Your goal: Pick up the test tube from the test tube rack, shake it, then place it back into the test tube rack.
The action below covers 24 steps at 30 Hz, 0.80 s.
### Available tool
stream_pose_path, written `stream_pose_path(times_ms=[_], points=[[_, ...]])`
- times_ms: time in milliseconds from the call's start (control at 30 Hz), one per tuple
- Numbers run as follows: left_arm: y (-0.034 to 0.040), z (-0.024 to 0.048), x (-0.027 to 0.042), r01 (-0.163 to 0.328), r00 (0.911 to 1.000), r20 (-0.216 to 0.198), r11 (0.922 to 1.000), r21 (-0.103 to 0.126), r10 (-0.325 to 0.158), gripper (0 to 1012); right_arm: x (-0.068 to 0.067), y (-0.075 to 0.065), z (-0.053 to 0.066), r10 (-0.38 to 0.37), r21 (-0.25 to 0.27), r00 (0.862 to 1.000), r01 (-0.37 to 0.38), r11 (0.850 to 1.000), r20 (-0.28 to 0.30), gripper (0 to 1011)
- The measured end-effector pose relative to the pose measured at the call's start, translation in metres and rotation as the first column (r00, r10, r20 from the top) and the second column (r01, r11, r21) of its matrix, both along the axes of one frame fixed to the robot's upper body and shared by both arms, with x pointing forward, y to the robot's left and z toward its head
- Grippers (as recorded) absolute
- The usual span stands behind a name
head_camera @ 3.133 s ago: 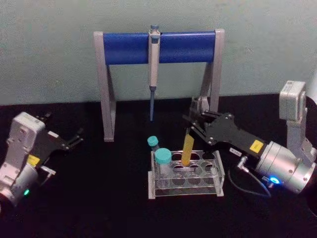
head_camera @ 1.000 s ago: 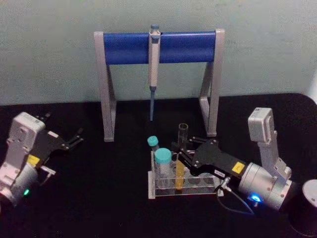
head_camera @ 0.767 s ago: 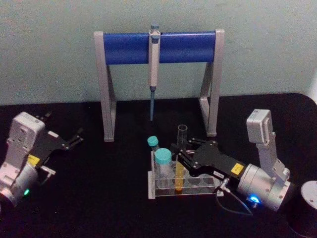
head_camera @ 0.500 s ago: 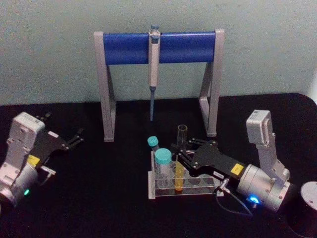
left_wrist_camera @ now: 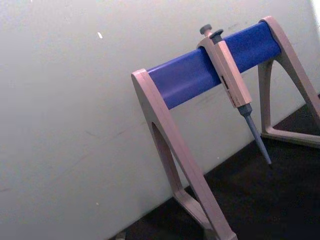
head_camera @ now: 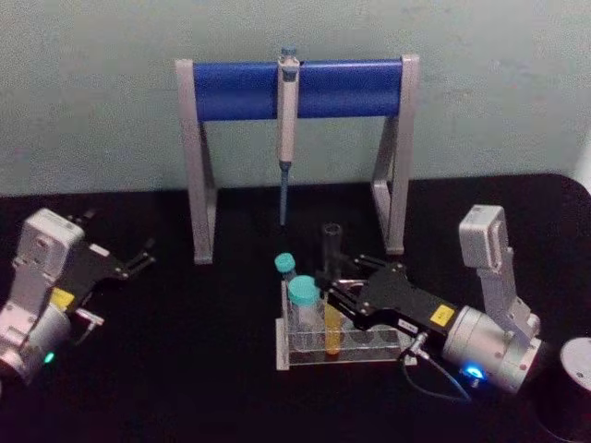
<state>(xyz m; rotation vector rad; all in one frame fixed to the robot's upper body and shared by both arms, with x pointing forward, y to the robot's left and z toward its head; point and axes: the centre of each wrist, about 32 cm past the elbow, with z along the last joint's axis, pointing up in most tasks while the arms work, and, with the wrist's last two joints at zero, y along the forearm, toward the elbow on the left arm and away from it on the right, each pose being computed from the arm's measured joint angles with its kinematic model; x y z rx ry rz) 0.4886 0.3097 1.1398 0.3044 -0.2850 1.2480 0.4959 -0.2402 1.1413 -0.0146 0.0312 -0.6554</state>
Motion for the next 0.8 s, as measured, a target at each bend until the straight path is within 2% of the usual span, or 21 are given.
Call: stream_pose_path(times_ms=[67, 133, 200, 333, 367, 500, 567, 600, 667, 800], points=[[0.0000, 0.0000, 0.0000, 0.000, 1.0000, 0.000, 1.0000, 0.000, 0.000, 1001, 0.0000, -0.0001, 0.0001, 0.000, 0.000, 1.000, 0.000, 1.000, 0.000, 470], [0.0000, 0.0000, 0.0000, 0.000, 1.0000, 0.000, 1.0000, 0.000, 0.000, 1001, 0.0000, -0.0002, 0.0000, 0.000, 0.000, 1.000, 0.000, 1.000, -0.001, 506], [0.0000, 0.0000, 0.0000, 0.000, 1.0000, 0.000, 1.0000, 0.000, 0.000, 1001, 0.0000, -0.0002, 0.0000, 0.000, 0.000, 1.000, 0.000, 1.000, -0.001, 615], [0.0000, 0.0000, 0.0000, 0.000, 1.0000, 0.000, 1.0000, 0.000, 0.000, 1001, 0.0000, -0.0002, 0.0001, 0.000, 0.000, 1.000, 0.000, 1.000, -0.001, 694], [0.0000, 0.0000, 0.0000, 0.000, 1.0000, 0.000, 1.0000, 0.000, 0.000, 1001, 0.0000, -0.0002, 0.0001, 0.000, 0.001, 1.000, 0.000, 1.000, -0.001, 752], [0.0000, 0.0000, 0.0000, 0.000, 1.0000, 0.000, 1.0000, 0.000, 0.000, 1001, 0.0000, -0.0001, 0.0002, 0.001, 0.001, 1.000, -0.001, 1.000, -0.001, 866], [0.0000, 0.0000, 0.0000, 0.000, 1.0000, 0.000, 1.0000, 0.000, 0.000, 1001, 0.0000, -0.0001, 0.0002, 0.001, 0.001, 1.000, -0.001, 1.000, -0.001, 883], [0.0000, 0.0000, 0.0000, 0.000, 1.0000, 0.000, 1.0000, 0.000, 0.000, 1001, 0.0000, -0.0001, 0.0003, 0.001, 0.002, 1.000, -0.001, 1.000, 0.000, 947], [0.0000, 0.0000, 0.0000, 0.000, 1.0000, 0.000, 1.0000, 0.000, 0.000, 1001, 0.0000, -0.0001, 0.0003, 0.001, 0.002, 1.000, -0.001, 1.000, 0.000, 993], [0.0000, 0.0000, 0.0000, 0.000, 1.0000, 0.000, 1.0000, 0.000, 0.000, 1001, 0.0000, -0.0001, 0.0004, 0.001, 0.002, 1.000, -0.001, 1.000, 0.000, 1000]])
